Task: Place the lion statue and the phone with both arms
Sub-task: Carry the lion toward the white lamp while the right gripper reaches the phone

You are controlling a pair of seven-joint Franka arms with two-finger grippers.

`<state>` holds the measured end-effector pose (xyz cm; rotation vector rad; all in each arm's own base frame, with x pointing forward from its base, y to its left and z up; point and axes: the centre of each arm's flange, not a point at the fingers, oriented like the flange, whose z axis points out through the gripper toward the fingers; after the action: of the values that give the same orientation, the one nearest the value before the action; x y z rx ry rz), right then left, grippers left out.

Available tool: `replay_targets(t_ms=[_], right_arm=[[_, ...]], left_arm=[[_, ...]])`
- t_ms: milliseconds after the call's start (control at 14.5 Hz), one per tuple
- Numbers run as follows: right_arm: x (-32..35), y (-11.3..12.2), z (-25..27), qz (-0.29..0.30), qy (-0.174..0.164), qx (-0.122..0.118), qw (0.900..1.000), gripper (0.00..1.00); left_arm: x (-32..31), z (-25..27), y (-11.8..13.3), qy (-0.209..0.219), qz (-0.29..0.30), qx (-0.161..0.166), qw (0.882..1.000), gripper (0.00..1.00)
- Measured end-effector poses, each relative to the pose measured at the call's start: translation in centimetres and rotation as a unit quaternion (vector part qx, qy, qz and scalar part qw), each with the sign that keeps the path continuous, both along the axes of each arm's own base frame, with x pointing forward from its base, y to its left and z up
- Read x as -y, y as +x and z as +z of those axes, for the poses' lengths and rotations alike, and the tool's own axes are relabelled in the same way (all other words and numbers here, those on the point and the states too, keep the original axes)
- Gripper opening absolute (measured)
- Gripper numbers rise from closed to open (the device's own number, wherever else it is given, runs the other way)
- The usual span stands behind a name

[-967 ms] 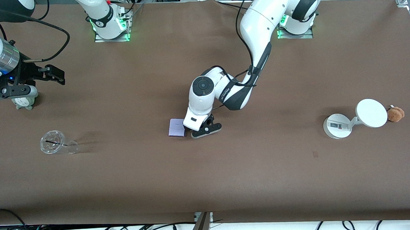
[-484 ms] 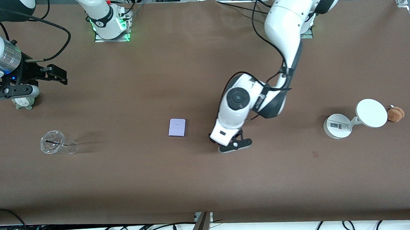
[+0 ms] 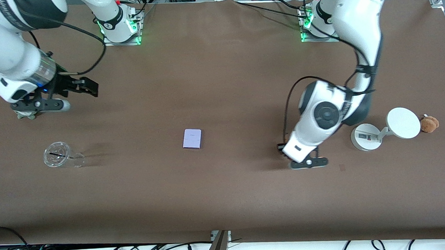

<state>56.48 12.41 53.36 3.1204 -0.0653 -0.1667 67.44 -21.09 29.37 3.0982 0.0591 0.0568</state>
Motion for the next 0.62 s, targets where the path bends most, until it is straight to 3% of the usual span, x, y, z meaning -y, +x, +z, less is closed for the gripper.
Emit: replay_targets(t_ms=[346, 622], right_arm=[[-6.5, 2.4, -6.3, -0.036, -0.003, 0.012, 0.999, 1.0], [-12.4, 4.6, -12.2, -0.025, -0.009, -0.003, 1.0, 1.0]], left_arm=[[-13.9, -2.2, -2.4, 0.005, -0.055, -0.048, 0.997, 0.37], [-16.2, -3.9, -3.9, 0.003, -0.052, -0.07, 0.996, 0.37]])
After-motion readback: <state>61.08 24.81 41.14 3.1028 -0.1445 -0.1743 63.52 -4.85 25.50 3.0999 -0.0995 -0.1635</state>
